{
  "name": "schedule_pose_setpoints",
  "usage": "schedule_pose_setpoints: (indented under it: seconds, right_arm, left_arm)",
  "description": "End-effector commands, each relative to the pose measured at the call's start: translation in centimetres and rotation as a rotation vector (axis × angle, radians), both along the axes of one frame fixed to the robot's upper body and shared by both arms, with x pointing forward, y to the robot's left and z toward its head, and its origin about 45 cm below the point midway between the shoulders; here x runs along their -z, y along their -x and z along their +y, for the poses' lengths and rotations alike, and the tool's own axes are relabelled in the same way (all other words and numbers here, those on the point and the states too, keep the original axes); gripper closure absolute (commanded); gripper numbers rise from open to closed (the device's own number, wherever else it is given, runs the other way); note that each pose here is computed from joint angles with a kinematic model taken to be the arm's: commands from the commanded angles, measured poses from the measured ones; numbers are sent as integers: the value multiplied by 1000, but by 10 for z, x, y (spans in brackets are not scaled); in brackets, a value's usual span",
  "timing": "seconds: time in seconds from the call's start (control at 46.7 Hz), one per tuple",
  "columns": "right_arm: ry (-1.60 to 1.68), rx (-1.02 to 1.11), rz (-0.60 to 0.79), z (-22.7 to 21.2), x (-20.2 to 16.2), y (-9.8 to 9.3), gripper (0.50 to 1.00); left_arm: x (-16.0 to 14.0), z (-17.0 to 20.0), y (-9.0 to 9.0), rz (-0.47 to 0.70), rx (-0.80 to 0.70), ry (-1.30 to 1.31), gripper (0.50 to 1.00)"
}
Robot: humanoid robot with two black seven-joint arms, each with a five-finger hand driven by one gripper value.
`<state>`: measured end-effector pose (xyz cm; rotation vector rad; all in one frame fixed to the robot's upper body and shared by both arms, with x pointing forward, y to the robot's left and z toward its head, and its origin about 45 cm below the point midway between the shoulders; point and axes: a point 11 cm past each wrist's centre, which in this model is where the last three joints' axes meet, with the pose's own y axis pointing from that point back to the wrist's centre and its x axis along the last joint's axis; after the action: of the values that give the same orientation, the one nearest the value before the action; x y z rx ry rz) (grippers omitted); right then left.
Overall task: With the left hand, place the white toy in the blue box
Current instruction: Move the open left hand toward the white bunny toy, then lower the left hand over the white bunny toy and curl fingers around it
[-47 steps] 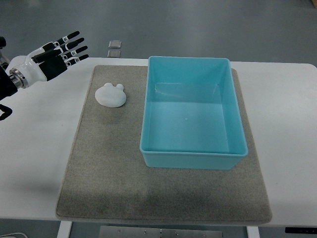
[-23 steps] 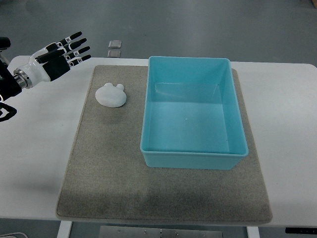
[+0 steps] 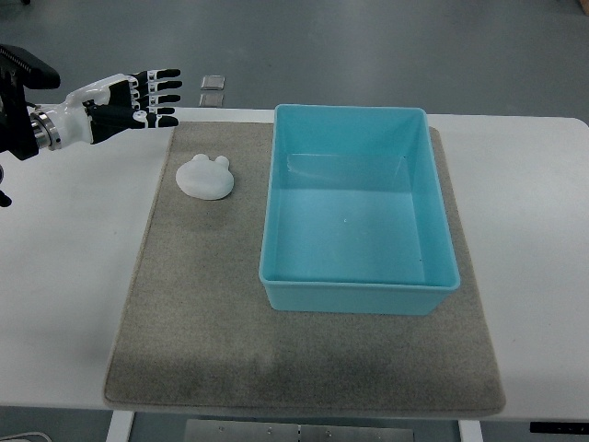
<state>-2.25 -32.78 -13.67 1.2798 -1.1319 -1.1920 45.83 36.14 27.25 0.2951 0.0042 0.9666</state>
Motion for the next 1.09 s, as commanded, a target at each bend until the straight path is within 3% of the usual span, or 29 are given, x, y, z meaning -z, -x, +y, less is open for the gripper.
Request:
schedule_pose_setpoints:
  seconds: [0.0,0.45,0.664,1.07]
  right_arm:
    - [0,0,0,0,0,0,564]
    - [0,0,0,0,0,0,564]
    - [0,0,0,0,0,0,564]
    - [0,0,0,0,0,0,564]
  left_arm:
    - [-6,-4,-3,-21,45,-115,510]
    - [-19,-13,7,-131,204,-530,516]
    - [-1,-19,7,-176,233,-709,516]
    - [32,-69,9,-192,378,-787,516]
